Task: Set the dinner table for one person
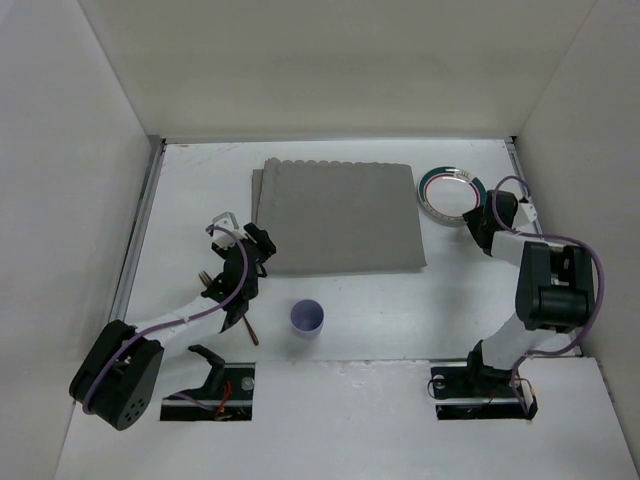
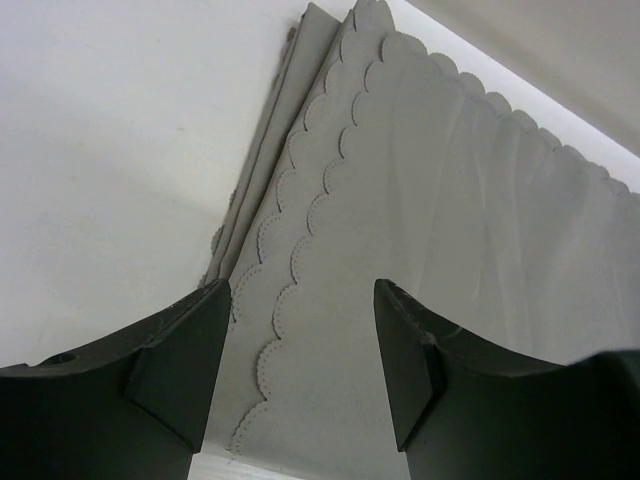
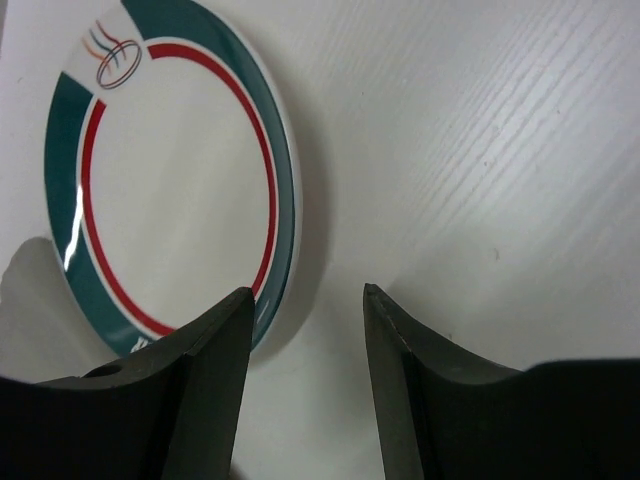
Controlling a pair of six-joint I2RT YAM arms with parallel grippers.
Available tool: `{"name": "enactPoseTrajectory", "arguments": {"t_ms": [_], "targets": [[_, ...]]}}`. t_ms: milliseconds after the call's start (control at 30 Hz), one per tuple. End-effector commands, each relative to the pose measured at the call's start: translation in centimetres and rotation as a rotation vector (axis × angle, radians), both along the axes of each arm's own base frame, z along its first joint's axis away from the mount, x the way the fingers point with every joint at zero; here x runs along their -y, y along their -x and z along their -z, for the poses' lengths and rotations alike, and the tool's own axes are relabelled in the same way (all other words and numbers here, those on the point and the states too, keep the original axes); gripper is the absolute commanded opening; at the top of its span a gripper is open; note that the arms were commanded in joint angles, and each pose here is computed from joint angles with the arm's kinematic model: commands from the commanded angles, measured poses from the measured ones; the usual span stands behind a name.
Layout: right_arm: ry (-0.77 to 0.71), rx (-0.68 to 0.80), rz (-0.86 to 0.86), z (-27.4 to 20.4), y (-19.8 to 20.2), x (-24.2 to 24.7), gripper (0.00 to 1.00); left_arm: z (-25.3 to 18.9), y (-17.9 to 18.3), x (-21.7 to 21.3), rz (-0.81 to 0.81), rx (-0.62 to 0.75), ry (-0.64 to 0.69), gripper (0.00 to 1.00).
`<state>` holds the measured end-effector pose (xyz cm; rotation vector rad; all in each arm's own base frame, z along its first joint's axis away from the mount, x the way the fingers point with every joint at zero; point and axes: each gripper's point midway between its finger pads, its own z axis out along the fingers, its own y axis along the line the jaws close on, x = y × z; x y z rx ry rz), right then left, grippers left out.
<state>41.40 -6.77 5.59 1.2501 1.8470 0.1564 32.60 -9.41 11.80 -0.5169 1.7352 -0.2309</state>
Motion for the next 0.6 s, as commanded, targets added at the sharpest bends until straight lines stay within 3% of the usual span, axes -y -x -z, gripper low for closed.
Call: {"name": "enactPoseTrajectory", "arguments": {"t_ms": [0, 133, 367, 567], "targets": [[-0.033, 0.099, -0.023, -1.6, -3.5, 0.3, 0.53, -1.3, -0.5, 0.1, -0.015, 0.055, 0.03, 0.57], [-0.067, 0.135, -0.052, -1.1, -5.5, 0.1, 0.49, -1.1, -0.5, 0.2, -0.011, 0.051, 0.028, 0.57], [-0.17, 0.139, -0.01, 0.6, -6.0, 0.0, 0.12, -0.9, -0.5, 0.2, -0.012, 0.046, 0.024, 0.57], [-0.127, 0.405, -0.038, -8.7, -5.1, -0.4, 0.09, -0.7, -0.7, 0.3, -0.009, 0.038, 0.02, 0.57]]}}
